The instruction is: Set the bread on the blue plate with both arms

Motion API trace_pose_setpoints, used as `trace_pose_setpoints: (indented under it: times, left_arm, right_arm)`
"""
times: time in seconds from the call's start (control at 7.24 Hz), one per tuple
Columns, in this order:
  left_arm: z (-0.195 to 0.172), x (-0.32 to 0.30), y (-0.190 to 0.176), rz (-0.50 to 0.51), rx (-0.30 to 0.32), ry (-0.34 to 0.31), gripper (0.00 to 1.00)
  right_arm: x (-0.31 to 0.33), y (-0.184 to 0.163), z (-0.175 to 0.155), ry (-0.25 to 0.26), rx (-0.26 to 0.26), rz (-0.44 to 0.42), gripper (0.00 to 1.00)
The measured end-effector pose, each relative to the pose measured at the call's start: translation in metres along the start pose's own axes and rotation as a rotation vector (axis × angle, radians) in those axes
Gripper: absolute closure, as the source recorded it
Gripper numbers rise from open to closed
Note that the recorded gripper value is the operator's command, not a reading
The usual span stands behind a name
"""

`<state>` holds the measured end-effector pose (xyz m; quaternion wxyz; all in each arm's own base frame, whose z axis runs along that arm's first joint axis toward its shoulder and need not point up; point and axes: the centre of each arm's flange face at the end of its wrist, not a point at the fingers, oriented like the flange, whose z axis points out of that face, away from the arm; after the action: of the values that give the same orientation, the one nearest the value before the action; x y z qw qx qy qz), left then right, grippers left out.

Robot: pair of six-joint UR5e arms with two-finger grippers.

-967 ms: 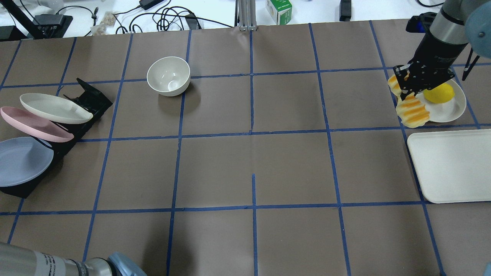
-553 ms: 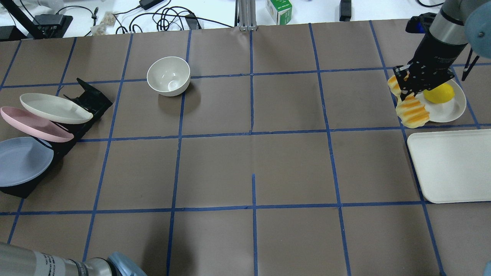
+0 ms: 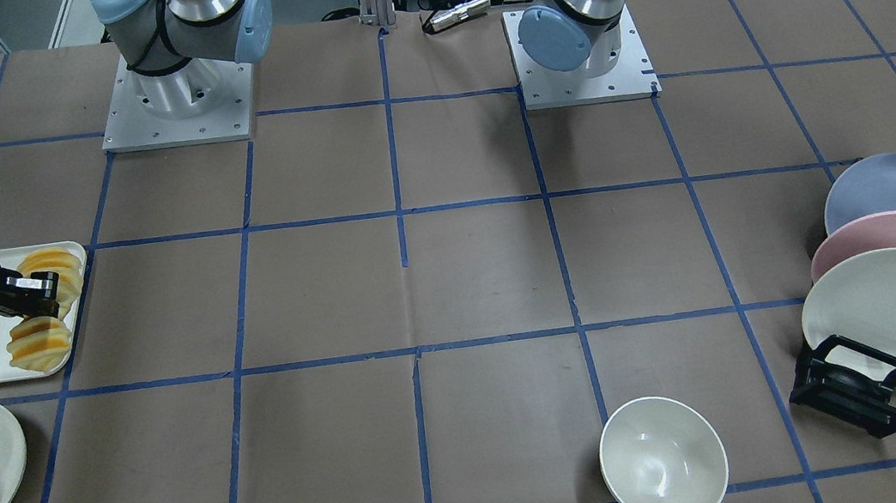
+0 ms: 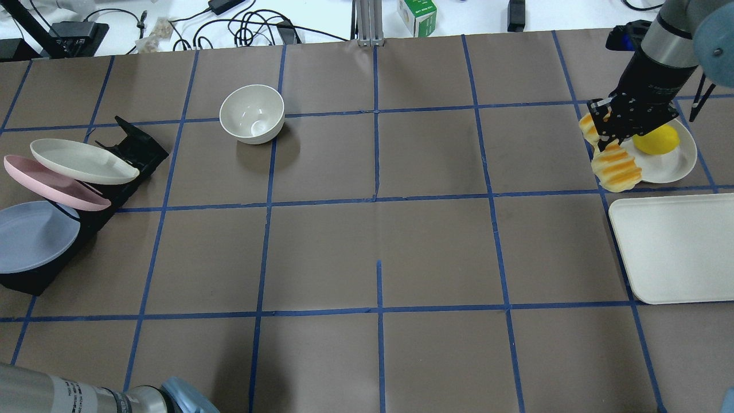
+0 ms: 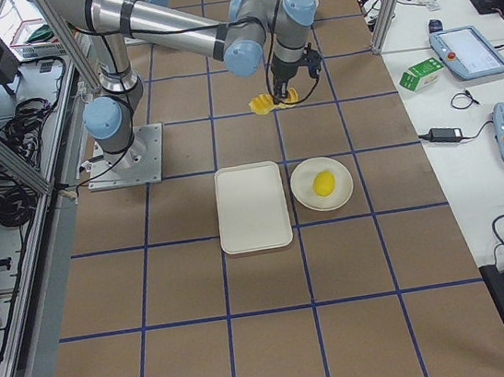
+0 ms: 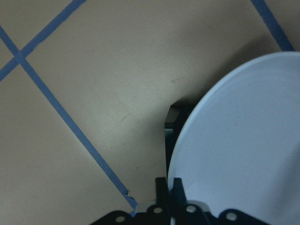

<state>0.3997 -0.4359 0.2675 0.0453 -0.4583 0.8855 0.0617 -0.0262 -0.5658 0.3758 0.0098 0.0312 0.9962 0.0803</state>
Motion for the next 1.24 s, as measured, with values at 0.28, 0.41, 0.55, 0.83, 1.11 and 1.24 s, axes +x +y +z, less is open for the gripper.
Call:
trace_pose_setpoints:
  times: [0.28,0.41,0.55,0.83,1.11,1.24]
  left_arm:
    - [-0.009,-0.003,0.0,-0.002,0.01,-0.007,1.0]
    - [-0.014,-0.005,0.002,-0.002,0.014,-0.01,1.0]
    - [-0.018,-0.01,0.004,-0.003,0.008,-0.02,1.0]
    - [-0.029,-0.023,0.012,-0.009,-0.026,-0.054,1.0]
    - [-0.051,-0.03,0.025,-0.01,-0.027,-0.079,1.0]
    - [-0.069,-0.032,0.034,-0.007,-0.011,-0.088,1.0]
  right_arm:
    - [0.0,0.0,0.0,0.0,0.001,0.0,1.0]
    - [0.0,0.0,0.0,0.0,0.001,0.0,1.0]
    - [0.0,0.0,0.0,0.0,0.001,0.0,1.0]
    - [0.0,0.001,-0.001,0.0,0.0,0.0,1.0]
    - [0.0,0.002,-0.002,0.0,0.003,0.0,1.0]
    - [0.0,0.002,-0.003,0.0,0.005,0.0,1.0]
